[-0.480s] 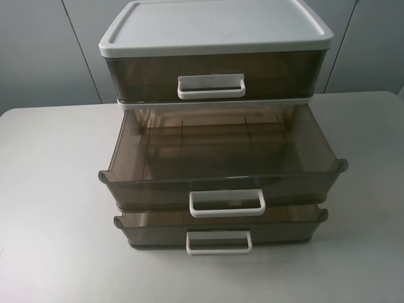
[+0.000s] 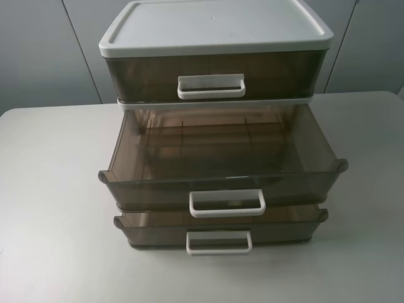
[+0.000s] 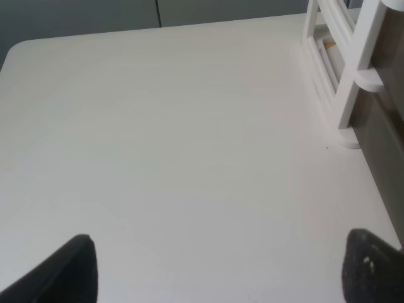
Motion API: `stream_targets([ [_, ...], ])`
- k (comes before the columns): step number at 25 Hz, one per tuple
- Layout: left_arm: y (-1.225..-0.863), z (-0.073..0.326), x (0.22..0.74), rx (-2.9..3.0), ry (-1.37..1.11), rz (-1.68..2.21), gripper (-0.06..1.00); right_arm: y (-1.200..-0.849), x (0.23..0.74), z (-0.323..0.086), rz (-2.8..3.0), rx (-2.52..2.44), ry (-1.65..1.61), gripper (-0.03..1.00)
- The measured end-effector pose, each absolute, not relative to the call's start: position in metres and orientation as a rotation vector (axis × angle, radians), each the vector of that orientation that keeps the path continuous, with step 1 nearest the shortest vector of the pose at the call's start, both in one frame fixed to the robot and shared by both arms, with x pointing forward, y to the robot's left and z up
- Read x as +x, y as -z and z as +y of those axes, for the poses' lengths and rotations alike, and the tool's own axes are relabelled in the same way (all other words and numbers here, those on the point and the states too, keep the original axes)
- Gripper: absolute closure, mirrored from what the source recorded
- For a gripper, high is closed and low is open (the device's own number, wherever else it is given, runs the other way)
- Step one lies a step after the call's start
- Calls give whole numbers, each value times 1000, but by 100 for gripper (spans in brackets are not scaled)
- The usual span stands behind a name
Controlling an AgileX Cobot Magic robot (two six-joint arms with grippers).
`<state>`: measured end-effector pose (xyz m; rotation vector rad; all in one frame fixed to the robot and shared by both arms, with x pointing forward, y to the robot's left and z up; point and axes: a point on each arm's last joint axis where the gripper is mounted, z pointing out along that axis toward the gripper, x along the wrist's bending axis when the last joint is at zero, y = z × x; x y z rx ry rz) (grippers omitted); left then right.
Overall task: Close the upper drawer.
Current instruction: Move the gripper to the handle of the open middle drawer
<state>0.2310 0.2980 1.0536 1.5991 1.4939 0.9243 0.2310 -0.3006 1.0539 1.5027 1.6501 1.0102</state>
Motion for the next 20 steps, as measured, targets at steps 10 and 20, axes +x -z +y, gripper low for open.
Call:
stream_targets([
  [10, -1054, 298, 231, 1599, -924, 1494, 20, -1054, 231, -301, 1650, 1503, -1010, 27],
  [20, -1054, 298, 231, 1599, -924, 1494, 20, -1054, 231, -301, 1650, 1503, -1010, 27],
])
